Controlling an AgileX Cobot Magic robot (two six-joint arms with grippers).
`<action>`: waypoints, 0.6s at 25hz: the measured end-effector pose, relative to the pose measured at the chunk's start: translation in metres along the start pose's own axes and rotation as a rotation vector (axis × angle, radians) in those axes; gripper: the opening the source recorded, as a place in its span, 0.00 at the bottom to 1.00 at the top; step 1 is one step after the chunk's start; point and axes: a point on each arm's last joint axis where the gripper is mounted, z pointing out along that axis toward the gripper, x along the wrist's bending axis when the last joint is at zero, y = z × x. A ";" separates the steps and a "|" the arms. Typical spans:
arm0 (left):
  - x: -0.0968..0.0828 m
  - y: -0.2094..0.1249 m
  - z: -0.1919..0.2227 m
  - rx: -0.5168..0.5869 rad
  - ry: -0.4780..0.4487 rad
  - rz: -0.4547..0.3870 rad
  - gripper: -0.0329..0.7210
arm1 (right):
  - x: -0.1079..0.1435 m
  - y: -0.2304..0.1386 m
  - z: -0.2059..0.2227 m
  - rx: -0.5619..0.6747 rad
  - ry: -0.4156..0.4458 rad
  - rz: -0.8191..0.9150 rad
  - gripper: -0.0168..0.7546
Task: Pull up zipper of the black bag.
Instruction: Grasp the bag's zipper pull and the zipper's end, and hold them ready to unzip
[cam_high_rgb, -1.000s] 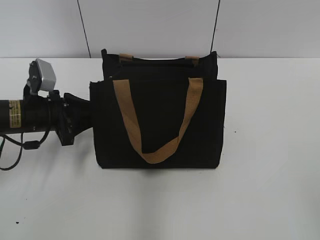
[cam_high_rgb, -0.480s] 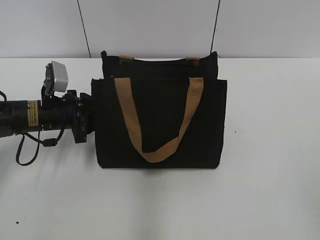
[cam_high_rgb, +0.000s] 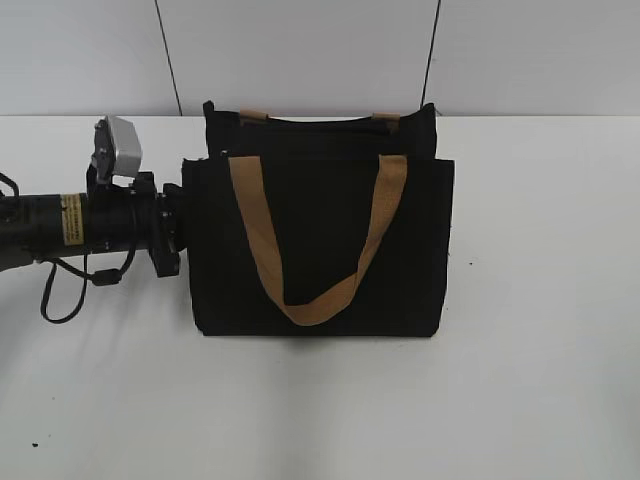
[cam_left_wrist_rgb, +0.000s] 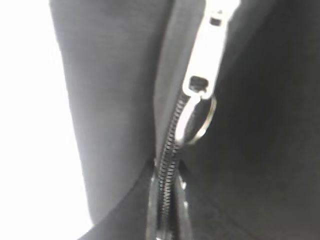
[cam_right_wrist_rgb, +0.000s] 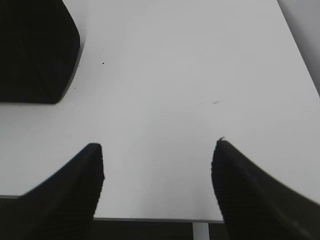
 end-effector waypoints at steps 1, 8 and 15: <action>-0.001 0.001 -0.002 0.019 0.010 0.001 0.08 | 0.000 0.000 0.000 0.000 0.000 0.000 0.70; -0.001 0.030 -0.020 0.146 0.146 0.077 0.08 | 0.000 0.000 0.000 0.000 0.000 0.000 0.70; -0.006 0.065 -0.036 0.162 0.220 0.160 0.08 | 0.000 0.000 0.000 0.000 0.000 0.000 0.70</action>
